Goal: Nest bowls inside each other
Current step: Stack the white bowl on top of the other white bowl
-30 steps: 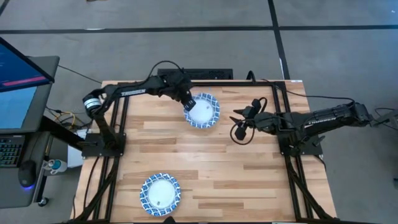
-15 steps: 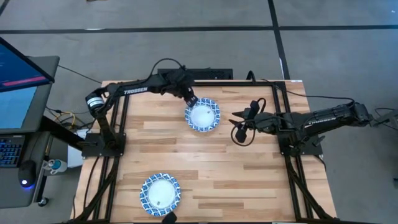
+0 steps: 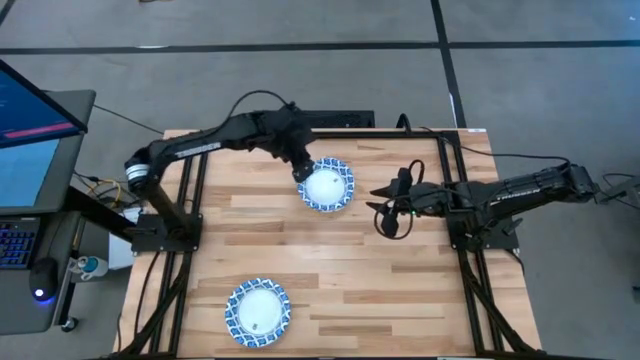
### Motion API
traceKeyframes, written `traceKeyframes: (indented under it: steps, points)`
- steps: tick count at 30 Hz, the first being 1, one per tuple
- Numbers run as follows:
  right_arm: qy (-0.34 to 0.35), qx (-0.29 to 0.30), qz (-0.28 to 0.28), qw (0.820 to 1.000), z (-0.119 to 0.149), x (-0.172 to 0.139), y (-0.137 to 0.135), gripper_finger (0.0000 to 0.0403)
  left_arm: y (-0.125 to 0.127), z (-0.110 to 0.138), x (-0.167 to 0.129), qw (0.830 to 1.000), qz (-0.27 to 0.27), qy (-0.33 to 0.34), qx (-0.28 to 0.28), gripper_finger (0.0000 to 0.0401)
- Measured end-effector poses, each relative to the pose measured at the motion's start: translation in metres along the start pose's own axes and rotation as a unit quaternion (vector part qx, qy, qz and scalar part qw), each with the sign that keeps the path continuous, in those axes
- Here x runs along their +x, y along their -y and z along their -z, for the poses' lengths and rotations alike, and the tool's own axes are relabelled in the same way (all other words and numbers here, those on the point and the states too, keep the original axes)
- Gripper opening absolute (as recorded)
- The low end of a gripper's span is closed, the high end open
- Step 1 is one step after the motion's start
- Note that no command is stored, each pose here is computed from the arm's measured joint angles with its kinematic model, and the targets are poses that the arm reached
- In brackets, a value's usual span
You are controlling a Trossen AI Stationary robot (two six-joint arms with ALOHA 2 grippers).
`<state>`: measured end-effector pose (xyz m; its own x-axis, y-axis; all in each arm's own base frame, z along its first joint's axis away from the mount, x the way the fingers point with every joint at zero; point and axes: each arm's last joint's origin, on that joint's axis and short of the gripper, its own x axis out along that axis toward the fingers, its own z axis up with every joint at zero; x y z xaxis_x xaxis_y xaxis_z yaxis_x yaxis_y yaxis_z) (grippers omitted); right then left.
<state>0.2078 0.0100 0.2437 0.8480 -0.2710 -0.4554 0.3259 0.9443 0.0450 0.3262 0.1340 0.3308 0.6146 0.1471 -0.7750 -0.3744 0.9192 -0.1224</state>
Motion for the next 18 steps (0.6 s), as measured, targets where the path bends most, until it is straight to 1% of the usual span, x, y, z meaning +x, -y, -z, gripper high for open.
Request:
traceKeyframes:
  steps: [5,8,11,12,15,18]
  points:
    - [0.001,-0.002,-0.003,1.0,0.0,0.0,0.0,0.0186,0.019,0.002,-0.058,0.997,-0.031,0.065,0.02,0.0126]
    - [-0.015,0.01,-0.026,1.0,0.003,0.008,-0.004,0.0186,0.023,0.007,-0.095,0.992,-0.057,0.116,0.001,0.0126]
    - [-0.021,0.057,-0.062,0.996,0.006,0.025,-0.014,0.0186,0.024,0.015,-0.128,0.984,-0.081,0.159,-0.026,0.0126]
    - [-0.021,0.062,-0.072,0.995,0.007,0.032,-0.018,0.0186,0.024,0.018,-0.138,0.981,-0.089,0.17,-0.034,0.0126]
    - [0.006,0.055,-0.096,0.994,0.005,0.052,-0.033,0.0186,0.025,0.026,-0.159,0.973,-0.112,0.195,-0.046,0.0126]
    - [0.004,0.046,-0.098,0.994,0.0,0.071,-0.045,0.0186,0.023,0.035,-0.17,0.972,-0.13,0.188,-0.054,0.0126]
